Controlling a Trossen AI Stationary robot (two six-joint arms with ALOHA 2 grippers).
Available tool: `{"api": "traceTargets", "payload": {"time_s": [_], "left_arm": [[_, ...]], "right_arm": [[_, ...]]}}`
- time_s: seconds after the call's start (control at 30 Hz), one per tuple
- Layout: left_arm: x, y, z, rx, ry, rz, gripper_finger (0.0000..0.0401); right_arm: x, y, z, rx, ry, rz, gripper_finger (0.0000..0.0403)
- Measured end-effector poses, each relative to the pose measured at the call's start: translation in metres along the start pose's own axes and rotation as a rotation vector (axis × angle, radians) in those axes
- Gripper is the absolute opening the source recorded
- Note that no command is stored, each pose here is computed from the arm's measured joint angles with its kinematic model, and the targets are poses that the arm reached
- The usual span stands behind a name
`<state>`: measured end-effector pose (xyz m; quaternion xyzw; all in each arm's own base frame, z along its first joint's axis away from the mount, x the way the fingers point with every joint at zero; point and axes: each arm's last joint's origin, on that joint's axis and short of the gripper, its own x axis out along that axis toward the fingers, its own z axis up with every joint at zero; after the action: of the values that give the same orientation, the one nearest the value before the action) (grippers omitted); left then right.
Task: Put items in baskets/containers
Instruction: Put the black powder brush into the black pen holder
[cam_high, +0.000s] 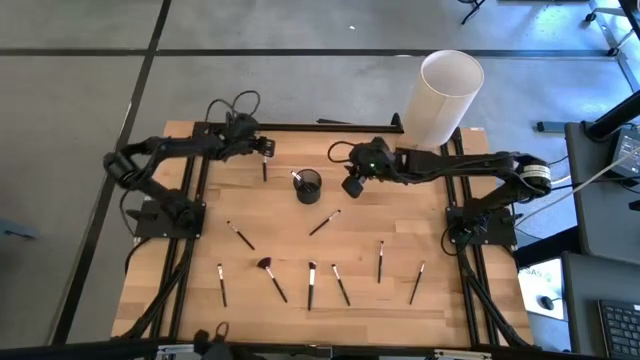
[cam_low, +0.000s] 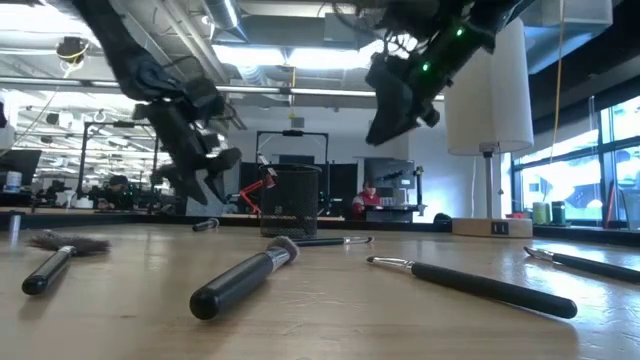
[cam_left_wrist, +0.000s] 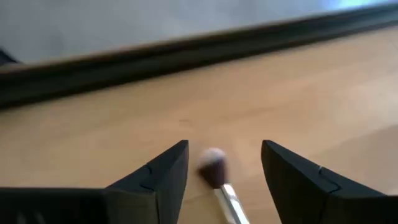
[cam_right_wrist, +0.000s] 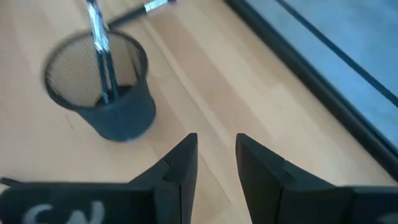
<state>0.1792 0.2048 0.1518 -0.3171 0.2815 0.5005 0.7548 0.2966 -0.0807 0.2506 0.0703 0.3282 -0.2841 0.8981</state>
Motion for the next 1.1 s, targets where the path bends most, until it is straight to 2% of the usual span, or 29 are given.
{"api": "traceTargets", "payload": {"time_s": [0.1,0.23,0.33,0.5,0.6,0.77,0.93,1.1], "left_arm": [[0.010,-0.004,0.008,-0.022,0.055,-0.033,0.0202],[0.019,-0.005,0.011,-0.022,0.118,0.036,0.0196],[0.023,-0.005,0.011,-0.014,0.154,0.083,0.0191],[0.028,-0.005,0.007,-0.020,0.181,0.091,0.0176],[0.032,-0.003,0.003,-0.016,0.197,0.109,0.0147],[0.037,-0.002,0.000,0.021,0.210,0.129,0.0075],[0.032,-0.002,0.004,0.057,0.175,0.143,0.0014],[0.001,-0.013,0.020,0.062,0.053,0.094,0.0014]], "right_arm": [[0.013,0.001,-0.006,-0.012,0.039,-0.013,0.0110],[0.033,0.006,-0.014,-0.016,0.041,-0.013,0.0110],[0.047,0.009,-0.024,-0.029,0.088,0.033,0.0110],[0.058,0.012,-0.029,-0.021,0.107,0.075,0.0110],[0.059,0.013,-0.026,-0.015,0.076,0.083,0.0110],[0.054,0.013,-0.018,-0.003,0.011,0.096,0.0110],[0.048,0.012,-0.014,-0.010,-0.010,0.098,0.0110],[0.044,0.011,-0.014,-0.019,-0.001,0.095,0.0110]]}}
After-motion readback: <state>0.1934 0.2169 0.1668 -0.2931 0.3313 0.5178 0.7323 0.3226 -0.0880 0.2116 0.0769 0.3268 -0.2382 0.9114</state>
